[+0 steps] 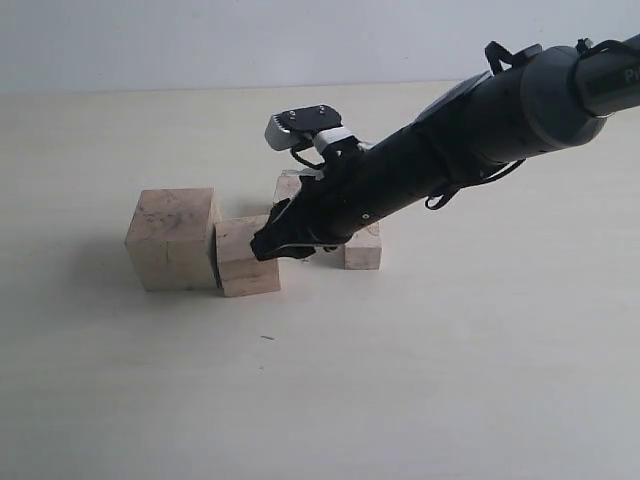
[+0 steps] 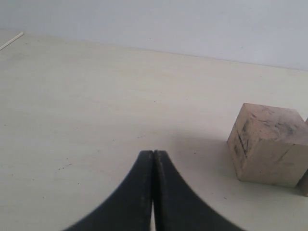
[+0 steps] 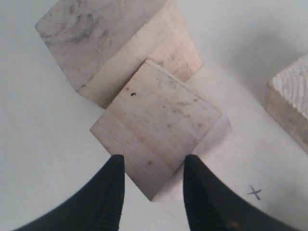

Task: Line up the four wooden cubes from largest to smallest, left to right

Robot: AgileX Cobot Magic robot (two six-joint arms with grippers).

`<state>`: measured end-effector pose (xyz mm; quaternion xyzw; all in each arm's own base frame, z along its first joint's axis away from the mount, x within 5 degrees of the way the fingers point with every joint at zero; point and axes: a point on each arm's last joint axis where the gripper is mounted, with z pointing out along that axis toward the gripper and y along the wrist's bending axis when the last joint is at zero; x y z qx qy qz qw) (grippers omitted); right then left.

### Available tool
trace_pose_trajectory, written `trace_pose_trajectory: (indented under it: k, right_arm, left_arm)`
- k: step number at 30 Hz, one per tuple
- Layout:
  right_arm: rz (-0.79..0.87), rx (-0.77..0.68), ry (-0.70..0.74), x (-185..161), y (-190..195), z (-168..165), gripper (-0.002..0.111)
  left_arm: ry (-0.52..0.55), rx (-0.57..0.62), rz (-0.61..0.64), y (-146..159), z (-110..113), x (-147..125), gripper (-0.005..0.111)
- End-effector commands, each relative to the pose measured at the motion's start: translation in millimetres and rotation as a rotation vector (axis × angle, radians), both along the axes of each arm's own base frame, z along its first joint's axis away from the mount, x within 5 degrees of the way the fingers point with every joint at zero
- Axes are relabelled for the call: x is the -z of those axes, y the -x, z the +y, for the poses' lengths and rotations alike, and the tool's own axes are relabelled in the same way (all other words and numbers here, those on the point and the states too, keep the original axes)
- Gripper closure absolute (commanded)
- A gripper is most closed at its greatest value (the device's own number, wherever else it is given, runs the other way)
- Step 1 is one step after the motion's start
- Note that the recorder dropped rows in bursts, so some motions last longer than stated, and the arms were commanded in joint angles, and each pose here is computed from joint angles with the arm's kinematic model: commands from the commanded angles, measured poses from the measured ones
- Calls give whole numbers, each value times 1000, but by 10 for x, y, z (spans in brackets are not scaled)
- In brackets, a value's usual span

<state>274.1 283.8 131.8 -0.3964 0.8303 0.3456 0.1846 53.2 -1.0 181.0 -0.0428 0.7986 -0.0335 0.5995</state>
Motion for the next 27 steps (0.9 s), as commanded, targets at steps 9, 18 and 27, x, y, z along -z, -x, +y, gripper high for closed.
trace_pose_trajectory:
  k: [9,18,27]
  right_arm:
    - [82,31,-24,-23,20,10,69]
    - [67,20,-49,-149,36,10,69]
    - [-193,266,-92,-824,-120,-143,70]
  left_arm:
    - [2,5,-13,0,-3,0,107]
    - [2,5,-13,0,-3,0,107]
    - [2,5,-13,0,-3,0,107]
